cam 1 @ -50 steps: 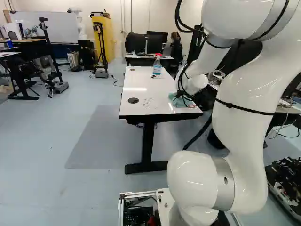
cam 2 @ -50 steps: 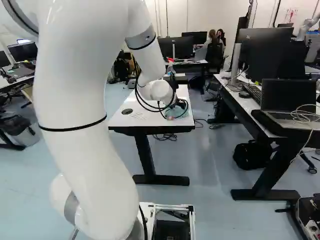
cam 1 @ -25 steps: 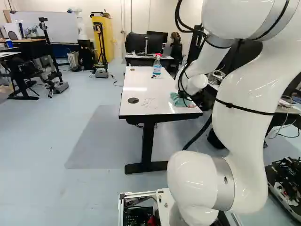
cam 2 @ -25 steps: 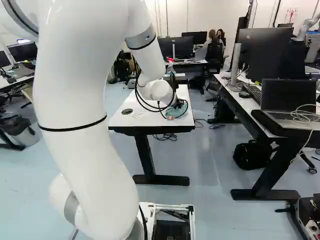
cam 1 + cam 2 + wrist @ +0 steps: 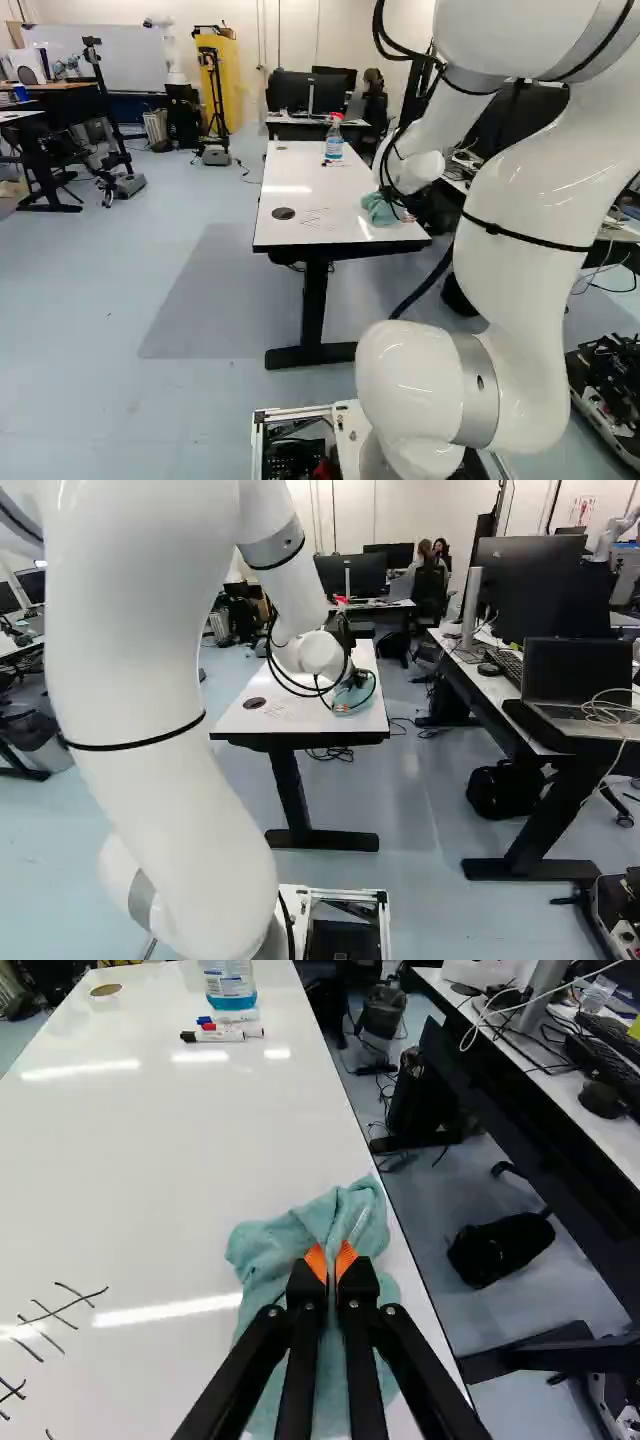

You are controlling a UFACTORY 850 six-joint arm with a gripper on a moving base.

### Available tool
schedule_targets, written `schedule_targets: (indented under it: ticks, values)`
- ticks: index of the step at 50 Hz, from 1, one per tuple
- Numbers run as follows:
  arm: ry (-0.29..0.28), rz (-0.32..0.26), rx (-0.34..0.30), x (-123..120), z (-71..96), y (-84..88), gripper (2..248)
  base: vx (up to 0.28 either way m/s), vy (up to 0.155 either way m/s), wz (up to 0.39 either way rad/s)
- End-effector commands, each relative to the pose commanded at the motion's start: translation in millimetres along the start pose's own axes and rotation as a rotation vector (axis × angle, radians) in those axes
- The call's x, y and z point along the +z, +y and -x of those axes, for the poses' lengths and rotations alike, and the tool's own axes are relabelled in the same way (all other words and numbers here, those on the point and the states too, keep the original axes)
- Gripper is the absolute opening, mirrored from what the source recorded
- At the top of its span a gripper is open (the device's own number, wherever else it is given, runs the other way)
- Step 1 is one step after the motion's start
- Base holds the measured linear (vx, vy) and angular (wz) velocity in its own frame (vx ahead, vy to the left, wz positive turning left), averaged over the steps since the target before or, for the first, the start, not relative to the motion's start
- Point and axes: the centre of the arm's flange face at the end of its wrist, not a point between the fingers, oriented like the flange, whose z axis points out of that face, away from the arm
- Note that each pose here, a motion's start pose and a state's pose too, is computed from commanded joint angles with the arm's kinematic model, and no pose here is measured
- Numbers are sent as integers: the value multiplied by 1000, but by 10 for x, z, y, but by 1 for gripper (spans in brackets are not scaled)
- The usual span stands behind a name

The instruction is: Clean the table with the green towel

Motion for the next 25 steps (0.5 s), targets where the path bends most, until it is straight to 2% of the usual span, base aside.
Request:
schedule_targets:
  ticks: [25]
  values:
    - [-10,-10,-14,-142,-195,-80,30,0,0,0]
